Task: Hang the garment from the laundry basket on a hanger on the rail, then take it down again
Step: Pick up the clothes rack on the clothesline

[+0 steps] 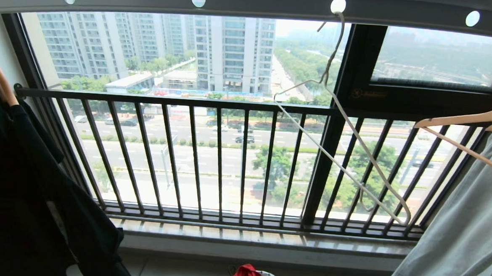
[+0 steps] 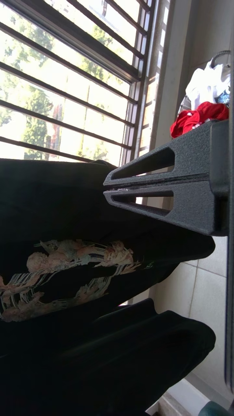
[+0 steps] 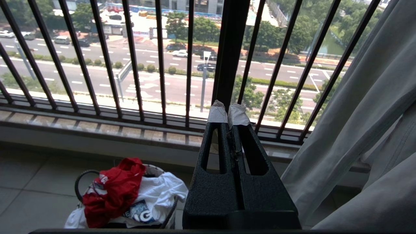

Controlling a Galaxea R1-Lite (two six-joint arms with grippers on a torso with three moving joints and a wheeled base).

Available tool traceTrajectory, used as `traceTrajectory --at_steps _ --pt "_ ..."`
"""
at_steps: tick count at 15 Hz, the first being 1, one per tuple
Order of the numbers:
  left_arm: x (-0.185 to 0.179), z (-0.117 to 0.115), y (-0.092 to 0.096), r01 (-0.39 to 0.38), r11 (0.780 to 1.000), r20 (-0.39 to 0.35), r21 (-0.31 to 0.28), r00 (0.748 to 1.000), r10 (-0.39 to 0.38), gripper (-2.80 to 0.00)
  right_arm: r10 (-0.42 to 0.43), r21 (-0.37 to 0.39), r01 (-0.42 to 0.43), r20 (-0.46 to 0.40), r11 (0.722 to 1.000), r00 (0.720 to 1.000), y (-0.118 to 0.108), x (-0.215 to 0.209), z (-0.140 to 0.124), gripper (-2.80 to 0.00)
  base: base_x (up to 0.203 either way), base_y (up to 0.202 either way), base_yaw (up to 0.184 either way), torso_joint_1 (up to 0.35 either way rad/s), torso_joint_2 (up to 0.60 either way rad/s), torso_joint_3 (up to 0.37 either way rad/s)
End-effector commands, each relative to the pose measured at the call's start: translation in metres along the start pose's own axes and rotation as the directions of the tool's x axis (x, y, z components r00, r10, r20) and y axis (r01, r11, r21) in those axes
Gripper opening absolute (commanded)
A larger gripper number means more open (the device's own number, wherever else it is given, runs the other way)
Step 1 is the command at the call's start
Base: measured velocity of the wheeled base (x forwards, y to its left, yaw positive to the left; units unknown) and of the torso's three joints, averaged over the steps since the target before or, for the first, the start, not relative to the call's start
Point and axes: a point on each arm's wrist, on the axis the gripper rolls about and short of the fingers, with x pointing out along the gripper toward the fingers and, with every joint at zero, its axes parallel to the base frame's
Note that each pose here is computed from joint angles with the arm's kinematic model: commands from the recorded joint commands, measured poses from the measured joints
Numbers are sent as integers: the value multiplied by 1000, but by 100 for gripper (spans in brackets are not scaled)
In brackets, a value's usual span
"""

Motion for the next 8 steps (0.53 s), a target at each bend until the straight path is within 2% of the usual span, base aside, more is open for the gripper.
traceTrajectory --at_steps 1,8 --pt "0 0 0 -1 1000 -1 -1 1000 1 -280 1 -3 -1 0 1000 1000 0 0 0 -280 0 0 0 0 0 0" --pt "0 0 0 -1 1000 -1 -1 1000 1 -280 1 -4 -1 -3 1000 1000 0 0 0 -280 0 0 0 0 0 0"
